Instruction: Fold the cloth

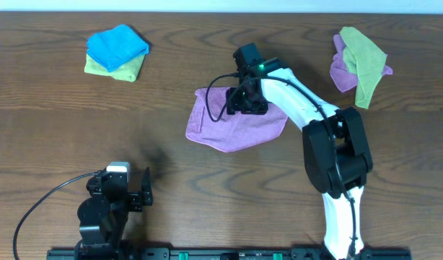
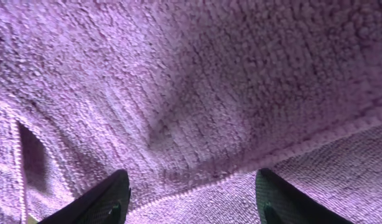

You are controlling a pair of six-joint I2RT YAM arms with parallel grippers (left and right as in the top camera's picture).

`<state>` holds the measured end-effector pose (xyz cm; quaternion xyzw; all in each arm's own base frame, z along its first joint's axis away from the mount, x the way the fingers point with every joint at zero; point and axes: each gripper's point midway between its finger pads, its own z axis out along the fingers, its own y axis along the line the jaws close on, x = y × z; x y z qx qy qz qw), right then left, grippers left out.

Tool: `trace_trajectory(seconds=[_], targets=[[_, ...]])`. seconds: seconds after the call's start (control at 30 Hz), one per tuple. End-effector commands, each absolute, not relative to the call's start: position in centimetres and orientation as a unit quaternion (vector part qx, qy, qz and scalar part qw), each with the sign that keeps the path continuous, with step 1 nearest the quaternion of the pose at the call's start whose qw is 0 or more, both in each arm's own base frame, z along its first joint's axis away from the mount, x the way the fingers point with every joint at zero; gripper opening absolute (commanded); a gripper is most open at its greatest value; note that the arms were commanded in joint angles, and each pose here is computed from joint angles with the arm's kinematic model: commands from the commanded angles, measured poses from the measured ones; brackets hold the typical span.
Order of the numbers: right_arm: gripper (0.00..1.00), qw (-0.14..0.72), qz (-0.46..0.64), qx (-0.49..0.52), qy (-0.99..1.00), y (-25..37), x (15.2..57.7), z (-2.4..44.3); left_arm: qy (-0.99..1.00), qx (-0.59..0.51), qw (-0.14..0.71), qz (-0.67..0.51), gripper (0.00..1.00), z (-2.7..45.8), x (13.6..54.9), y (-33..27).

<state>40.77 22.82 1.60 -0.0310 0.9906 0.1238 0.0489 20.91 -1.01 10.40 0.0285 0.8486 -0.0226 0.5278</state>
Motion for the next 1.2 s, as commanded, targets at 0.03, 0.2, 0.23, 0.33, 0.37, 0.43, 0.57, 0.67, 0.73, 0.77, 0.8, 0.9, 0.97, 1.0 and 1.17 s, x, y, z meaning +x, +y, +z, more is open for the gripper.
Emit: trace_trajectory(seconds=[0.03,0.2,0.23,0.33,0.37,0.43,0.57,0.67,0.73,0.77,0.8,0.9,0.97,1.0,1.17], targets=[[0.64,0.040,0.124,-0.019,0.991,23.3,40.4,0.6,0.848,0.027,0.529,-0.026,0.95,10.3,20.9,-1.1],[0.55,0.038,0.124,-0.005,0.992,23.3,40.4,-0.5,0.848,0.027,0.529,-0.026,0.95,10.3,20.9,-1.1],[0.50,0.039,0.125,-0.005,0.991,23.3,40.4,-0.5,0.848,0.027,0.529,-0.026,0.96,10.3,20.9,-1.1],[0.36,0.048,0.129,-0.007,0.990,23.6,40.8,-0.5,0.848,0.027,0.529,-0.026,0.95,10.3,20.9,-1.1],[0.31,0.052,0.131,-0.008,0.990,23.7,41.0,-0.5,0.848,0.027,0.529,-0.026,0.95,10.3,20.9,-1.1],[0.18,0.055,0.133,-0.008,0.990,23.7,41.1,-0.4,0.848,0.027,0.529,-0.026,0.95,10.3,20.9,-1.1],[0.01,0.057,0.134,-0.010,0.989,23.8,41.3,-0.4,0.848,0.026,0.529,-0.025,0.95,10.3,20.9,-1.1],[0.01,0.068,0.138,-0.016,0.988,24.0,41.6,0.0,0.848,0.026,0.529,-0.025,0.96,10.3,20.9,-1.1],[0.01,0.081,0.143,-0.030,0.986,24.2,42.1,0.6,0.848,0.026,0.529,-0.025,0.95,10.3,20.9,-1.1],[0.01,0.091,0.146,-0.036,0.984,24.5,42.4,1.0,0.848,0.026,0.529,-0.025,0.95,10.3,20.9,-1.1],[0.01,0.104,0.151,-0.042,0.982,24.7,42.9,1.6,0.848,0.026,0.529,-0.025,0.95,10.3,20.9,-1.1],[0.01,0.140,0.167,-0.046,0.975,25.5,44.1,3.3,0.848,0.026,0.529,-0.025,0.96,10.3,20.9,-1.1],[0.01,0.165,0.180,-0.050,0.968,26.1,45.1,4.2,0.848,0.026,0.529,-0.025,0.95,10.3,20.9,-1.1],[0.01,0.176,0.186,-0.052,0.965,26.4,45.6,4.5,0.848,0.027,0.529,-0.026,0.95,10.3,20.9,-1.1],[0.01,0.240,0.216,-0.062,0.944,28.2,48.0,6.4,0.848,0.017,0.528,-0.031,0.95,10.3,20.9,-1.1]])
